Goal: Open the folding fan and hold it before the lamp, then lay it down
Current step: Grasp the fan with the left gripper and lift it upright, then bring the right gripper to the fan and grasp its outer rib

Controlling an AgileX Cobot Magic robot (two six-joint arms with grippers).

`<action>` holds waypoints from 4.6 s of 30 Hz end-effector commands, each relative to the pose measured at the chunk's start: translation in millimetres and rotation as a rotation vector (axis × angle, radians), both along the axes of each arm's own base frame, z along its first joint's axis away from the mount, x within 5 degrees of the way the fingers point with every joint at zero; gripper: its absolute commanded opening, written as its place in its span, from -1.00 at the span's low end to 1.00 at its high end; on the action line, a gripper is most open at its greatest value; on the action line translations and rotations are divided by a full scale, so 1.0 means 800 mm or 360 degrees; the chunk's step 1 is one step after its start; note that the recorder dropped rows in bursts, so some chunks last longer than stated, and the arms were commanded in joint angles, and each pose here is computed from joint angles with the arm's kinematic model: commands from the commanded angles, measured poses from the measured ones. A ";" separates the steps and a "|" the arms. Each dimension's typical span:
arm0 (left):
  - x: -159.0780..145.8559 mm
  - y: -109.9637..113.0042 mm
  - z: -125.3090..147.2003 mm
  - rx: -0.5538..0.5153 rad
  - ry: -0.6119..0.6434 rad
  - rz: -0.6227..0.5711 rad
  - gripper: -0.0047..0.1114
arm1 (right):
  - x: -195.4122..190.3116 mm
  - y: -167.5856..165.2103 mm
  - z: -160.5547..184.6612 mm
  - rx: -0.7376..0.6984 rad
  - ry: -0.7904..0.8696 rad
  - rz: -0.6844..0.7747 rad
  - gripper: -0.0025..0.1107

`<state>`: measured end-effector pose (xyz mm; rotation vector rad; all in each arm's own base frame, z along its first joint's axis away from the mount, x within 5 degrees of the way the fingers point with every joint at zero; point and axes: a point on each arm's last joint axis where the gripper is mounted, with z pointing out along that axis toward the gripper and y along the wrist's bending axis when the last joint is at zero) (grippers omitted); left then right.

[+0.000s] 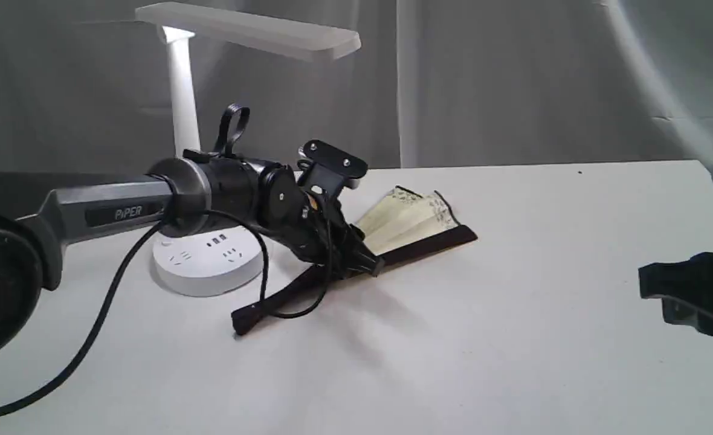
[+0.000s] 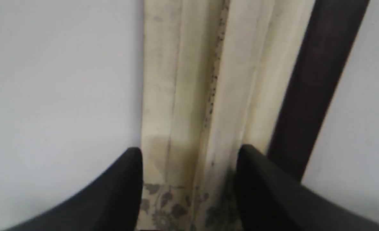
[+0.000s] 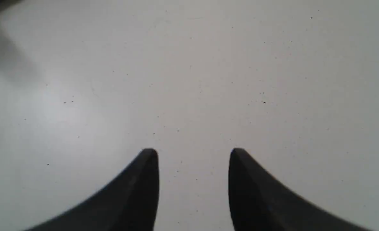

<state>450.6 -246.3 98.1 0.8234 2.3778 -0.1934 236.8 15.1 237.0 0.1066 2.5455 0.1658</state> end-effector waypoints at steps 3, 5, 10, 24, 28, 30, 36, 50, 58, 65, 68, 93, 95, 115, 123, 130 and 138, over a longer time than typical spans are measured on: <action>-0.003 -0.002 -0.022 0.0035 0.0054 -0.0012 -0.14 | 0.003 0.002 -0.004 0.0000 0.0037 0.0017 -0.31; -0.002 -0.003 -0.024 0.0025 0.0031 -0.0009 -0.14 | 0.001 0.002 -0.006 0.0001 0.0075 0.0023 -0.31; -0.003 -0.004 -0.024 0.0027 0.0035 -0.0012 -0.14 | 0.000 0.002 -0.006 -0.0024 0.0078 0.0064 -0.31; -0.017 -0.005 -0.031 0.0109 0.0205 -0.0050 -0.14 | 0.000 0.002 -0.006 -0.0024 0.0075 0.0063 -0.31; -0.028 -0.016 -0.033 0.0135 0.0257 -0.0090 -0.14 | 0.001 0.002 -0.006 -0.0024 0.0069 0.0062 -0.31; -0.039 -0.028 -0.034 0.0168 0.0302 -0.0142 -0.14 | 0.001 0.003 -0.006 -0.0020 0.0069 0.0060 -0.31; -0.068 -0.061 -0.037 0.0195 0.0374 -0.0227 -0.14 | 0.002 0.004 -0.005 0.0020 0.0058 0.0038 -0.31; -0.113 -0.103 -0.037 0.0130 0.0601 -0.0100 -0.14 | -0.005 0.010 -0.017 0.0178 0.0089 -0.0060 -0.31; -0.124 -0.114 -0.012 -0.0111 0.0789 0.0000 -0.14 | -0.008 0.011 -0.020 0.0219 0.0130 -0.0075 -0.31; -0.112 -0.114 0.029 -0.0188 0.0577 -0.0010 -0.14 | -0.007 0.015 -0.019 0.0310 0.0122 -0.0127 -0.31; -0.100 -0.109 0.038 -0.0255 0.0472 0.0023 -0.11 | -0.008 0.016 -0.019 0.0337 0.0140 -0.0135 -0.31; -0.117 -0.048 0.066 0.0384 0.0692 0.0059 -0.18 | 0.032 0.056 -0.082 0.0886 0.0348 -0.0064 -0.31; -0.120 -0.047 0.063 0.0385 0.0716 0.0062 -0.18 | 0.037 0.058 -0.090 0.0944 0.0345 -0.0084 -0.31; -0.170 -0.008 0.118 0.0296 0.0626 0.0060 -0.18 | 0.062 0.074 -0.188 0.1251 0.0489 -0.0132 -0.10; -0.210 0.024 0.138 0.0215 0.0593 0.0134 -0.18 | 0.086 0.076 -0.182 0.1260 0.0413 -0.0089 -0.08; -0.242 0.049 0.149 0.0142 0.0549 0.0166 -0.18 | 0.089 0.075 -0.184 0.1264 0.0427 -0.0131 -0.08; -0.254 0.057 0.149 0.0066 0.0490 0.0177 -0.18 | 0.106 0.081 -0.199 0.1359 0.0472 -0.0094 -0.08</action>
